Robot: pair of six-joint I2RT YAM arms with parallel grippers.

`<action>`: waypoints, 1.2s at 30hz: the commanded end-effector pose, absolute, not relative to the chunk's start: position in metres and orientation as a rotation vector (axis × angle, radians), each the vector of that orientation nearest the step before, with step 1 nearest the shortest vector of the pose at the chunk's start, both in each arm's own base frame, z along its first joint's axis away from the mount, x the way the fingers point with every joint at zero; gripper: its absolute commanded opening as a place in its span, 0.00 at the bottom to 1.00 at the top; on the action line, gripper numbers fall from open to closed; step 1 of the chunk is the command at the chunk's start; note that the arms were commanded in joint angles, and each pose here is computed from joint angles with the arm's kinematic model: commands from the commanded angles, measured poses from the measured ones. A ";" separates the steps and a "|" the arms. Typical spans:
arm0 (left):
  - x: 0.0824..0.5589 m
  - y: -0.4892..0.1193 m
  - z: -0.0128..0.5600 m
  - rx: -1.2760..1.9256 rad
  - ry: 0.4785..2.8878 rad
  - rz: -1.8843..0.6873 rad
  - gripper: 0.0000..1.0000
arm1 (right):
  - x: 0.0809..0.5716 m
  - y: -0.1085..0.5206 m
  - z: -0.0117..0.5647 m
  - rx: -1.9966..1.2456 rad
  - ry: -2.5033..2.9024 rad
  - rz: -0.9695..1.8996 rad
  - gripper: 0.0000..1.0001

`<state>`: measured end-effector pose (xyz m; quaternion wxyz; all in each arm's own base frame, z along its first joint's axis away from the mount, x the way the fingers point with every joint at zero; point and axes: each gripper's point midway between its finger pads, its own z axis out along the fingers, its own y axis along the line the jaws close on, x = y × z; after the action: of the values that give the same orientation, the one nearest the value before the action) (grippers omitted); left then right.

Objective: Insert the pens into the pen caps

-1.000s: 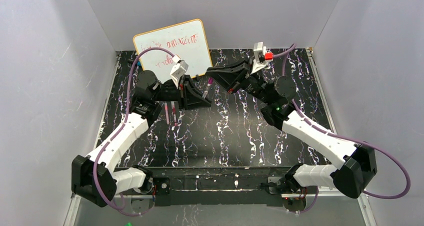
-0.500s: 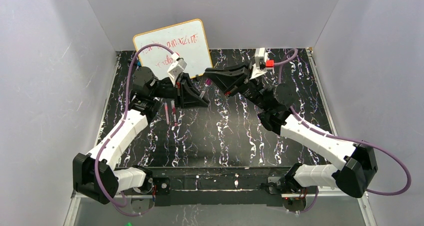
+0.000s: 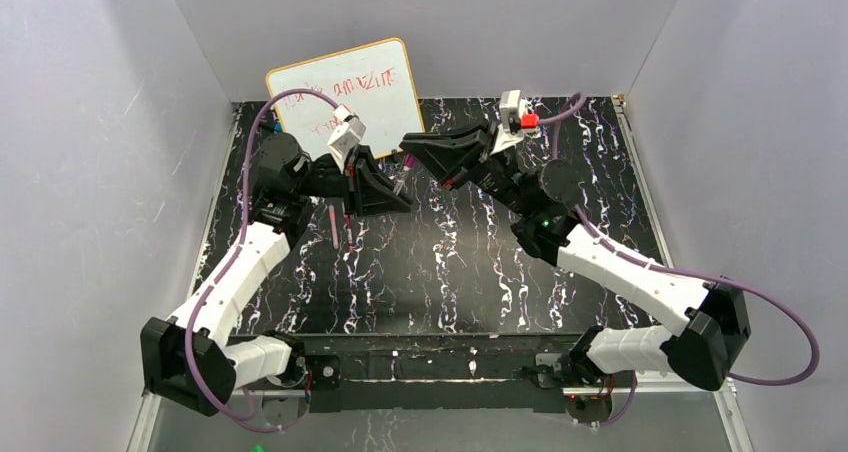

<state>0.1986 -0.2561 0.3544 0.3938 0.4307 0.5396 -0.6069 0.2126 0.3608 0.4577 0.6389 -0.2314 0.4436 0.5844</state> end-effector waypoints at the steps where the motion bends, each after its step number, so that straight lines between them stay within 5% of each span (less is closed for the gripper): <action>1: 0.226 -0.247 0.412 0.922 1.255 -1.242 0.00 | 0.171 0.409 0.305 -0.896 1.537 1.416 0.14; 8: 0.228 -0.237 0.350 0.890 1.437 -1.169 0.00 | 0.208 0.387 0.407 -0.755 1.312 1.297 0.57; 15: 0.234 -0.228 0.287 0.806 1.605 -1.110 0.00 | 0.229 0.348 0.459 -0.636 1.208 1.191 0.79; 27: 0.305 -0.167 0.126 0.189 2.279 -0.627 0.00 | 0.210 0.287 0.461 -0.553 1.220 1.045 0.88; 36: 0.331 -0.154 0.094 0.090 2.431 -0.172 0.00 | 0.195 0.264 0.460 -0.549 1.229 1.009 0.89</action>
<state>0.3224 -0.1673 0.0934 0.3353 0.0546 0.9248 -0.1713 0.1990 0.2774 0.4559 0.6536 -0.2486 0.5458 0.4617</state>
